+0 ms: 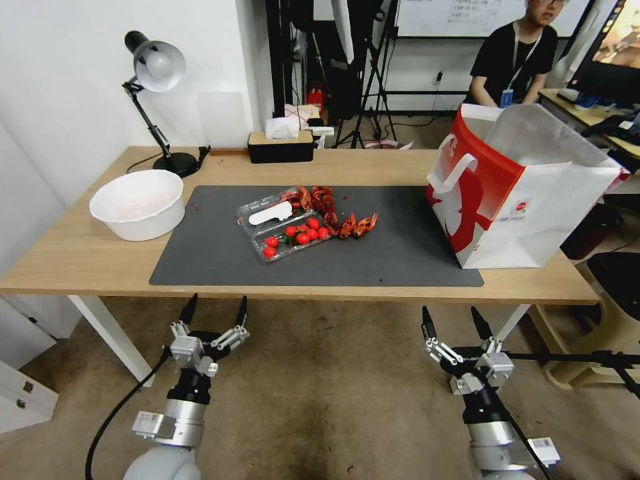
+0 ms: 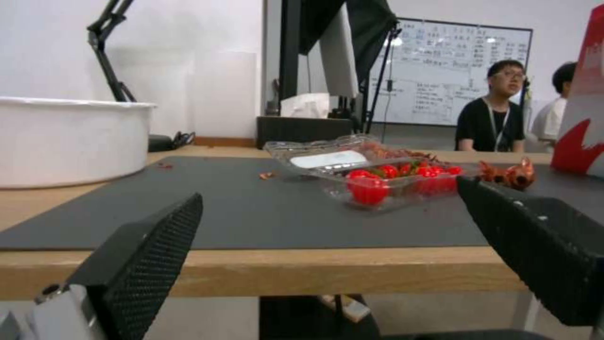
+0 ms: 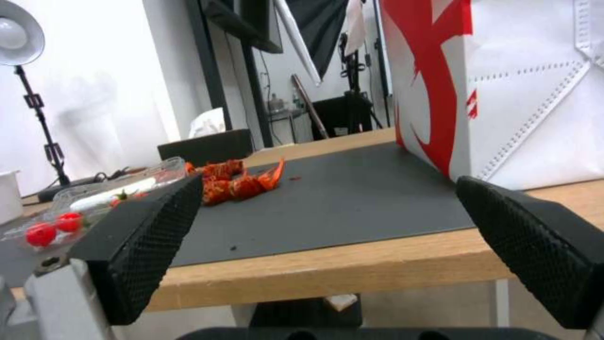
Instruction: Pick up the trash from the table and place it into the takeout bag.
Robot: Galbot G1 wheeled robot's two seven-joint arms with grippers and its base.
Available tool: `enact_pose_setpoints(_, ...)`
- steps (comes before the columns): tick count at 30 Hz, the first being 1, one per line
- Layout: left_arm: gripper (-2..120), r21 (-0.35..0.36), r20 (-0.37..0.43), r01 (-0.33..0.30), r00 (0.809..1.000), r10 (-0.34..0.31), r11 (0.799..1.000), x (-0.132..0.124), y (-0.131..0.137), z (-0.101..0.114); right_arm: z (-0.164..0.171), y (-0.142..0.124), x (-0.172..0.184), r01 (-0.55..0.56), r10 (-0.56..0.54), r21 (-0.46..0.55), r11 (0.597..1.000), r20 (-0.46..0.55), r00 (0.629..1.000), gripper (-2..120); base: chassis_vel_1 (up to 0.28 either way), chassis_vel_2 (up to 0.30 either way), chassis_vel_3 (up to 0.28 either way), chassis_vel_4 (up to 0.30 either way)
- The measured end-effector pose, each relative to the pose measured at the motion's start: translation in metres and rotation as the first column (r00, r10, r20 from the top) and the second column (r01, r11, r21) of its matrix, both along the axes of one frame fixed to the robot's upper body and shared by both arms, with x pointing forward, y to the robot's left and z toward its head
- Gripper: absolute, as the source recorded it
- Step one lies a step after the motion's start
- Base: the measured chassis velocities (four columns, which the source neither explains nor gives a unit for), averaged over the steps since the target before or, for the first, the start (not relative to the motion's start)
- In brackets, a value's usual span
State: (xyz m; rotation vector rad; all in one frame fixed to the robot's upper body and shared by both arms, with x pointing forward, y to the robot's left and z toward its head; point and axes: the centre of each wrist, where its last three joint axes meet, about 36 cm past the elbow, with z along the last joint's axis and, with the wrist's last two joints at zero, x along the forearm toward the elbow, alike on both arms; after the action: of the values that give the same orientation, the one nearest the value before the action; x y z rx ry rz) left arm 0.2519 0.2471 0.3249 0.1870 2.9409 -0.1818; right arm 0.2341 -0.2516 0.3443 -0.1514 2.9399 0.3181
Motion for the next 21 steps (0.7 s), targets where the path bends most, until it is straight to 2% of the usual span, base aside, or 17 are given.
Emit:
enact_pose_setpoints(7, 100, 0.006, 0.005, -0.029, 1.000, 0.029, 1.000, 0.0001, 0.0006, -0.0039, -0.0013, 0.0013, 0.0021, -0.002, 0.002, 0.007, 1.000, -0.006, 1.000, 100, 0.000, 0.000, 0.000, 0.000)
enact_pose_setpoints(21, 100, 0.006, 0.005, -0.032, 0.999, 0.032, 0.999, 0.0006, 0.0007, -0.0037, -0.0020, 0.0014, 0.0017, -0.002, 0.002, 0.007, 1.000, -0.008, 1.000, 100, 0.000, 0.000, 0.000, 0.000)
